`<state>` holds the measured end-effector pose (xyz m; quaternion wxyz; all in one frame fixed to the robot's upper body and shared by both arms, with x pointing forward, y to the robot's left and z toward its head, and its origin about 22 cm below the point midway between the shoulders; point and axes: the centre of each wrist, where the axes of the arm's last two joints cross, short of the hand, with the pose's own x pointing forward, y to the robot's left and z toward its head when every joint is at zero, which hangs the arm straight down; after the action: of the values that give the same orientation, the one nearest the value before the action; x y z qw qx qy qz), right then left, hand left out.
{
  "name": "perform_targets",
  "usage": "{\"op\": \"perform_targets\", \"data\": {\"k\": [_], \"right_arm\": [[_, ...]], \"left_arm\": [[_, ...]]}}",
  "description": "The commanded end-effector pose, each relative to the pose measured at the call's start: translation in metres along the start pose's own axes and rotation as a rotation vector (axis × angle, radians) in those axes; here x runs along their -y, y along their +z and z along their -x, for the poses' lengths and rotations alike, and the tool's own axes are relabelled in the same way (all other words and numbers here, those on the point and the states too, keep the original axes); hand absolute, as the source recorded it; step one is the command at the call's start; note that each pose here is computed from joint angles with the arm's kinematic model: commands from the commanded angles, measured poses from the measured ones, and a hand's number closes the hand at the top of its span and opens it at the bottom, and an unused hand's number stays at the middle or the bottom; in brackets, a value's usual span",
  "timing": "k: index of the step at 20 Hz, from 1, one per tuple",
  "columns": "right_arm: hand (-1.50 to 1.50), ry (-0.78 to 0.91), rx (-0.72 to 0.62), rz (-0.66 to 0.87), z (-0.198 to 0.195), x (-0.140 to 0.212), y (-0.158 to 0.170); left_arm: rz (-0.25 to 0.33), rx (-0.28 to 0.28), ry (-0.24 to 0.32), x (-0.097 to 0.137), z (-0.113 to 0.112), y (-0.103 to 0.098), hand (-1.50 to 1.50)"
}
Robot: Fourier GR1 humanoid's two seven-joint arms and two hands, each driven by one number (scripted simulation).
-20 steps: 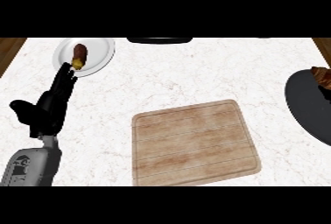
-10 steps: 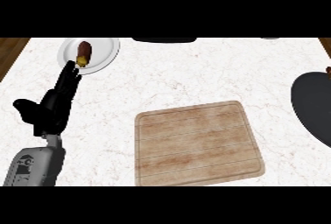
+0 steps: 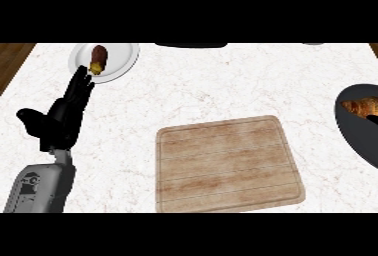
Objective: Pick the croissant from the cutting board and place it in the pan
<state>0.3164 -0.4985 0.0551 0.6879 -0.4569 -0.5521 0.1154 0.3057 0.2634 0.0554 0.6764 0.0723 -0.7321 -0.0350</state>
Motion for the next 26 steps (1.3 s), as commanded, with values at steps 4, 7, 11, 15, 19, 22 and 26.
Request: {"op": "perform_targets", "data": {"k": [4,7,11,15,19,22,26], "right_arm": [[-1.50,-0.111,0.003,-0.124,0.017,-0.010,0.004],[-1.50,-0.213,0.080,-0.031,0.021,-0.011,0.007],[-1.50,-0.357,0.106,0.095,0.024,0.006,0.004],[-1.50,-0.490,0.135,0.102,0.064,0.038,0.025],[-1.50,-0.624,0.164,-0.014,0.097,0.057,0.048],[-1.50,-0.667,0.218,-0.036,0.118,0.069,0.066],[-1.50,-0.648,0.258,-0.063,0.128,0.126,0.081]], "left_arm": [[0.004,0.010,0.002,-0.004,0.008,0.001,0.00],[-0.018,-0.001,-0.002,0.005,0.016,0.006,0.00],[-0.016,-0.019,0.009,-0.004,-0.002,-0.001,0.00],[-0.037,-0.024,-0.013,-0.015,-0.001,0.005,0.00],[-0.068,-0.032,-0.013,-0.005,0.005,0.013,0.00],[-0.055,-0.060,-0.009,-0.030,0.029,0.028,0.00],[-0.066,-0.041,-0.013,-0.015,0.015,0.012,0.00]]}}
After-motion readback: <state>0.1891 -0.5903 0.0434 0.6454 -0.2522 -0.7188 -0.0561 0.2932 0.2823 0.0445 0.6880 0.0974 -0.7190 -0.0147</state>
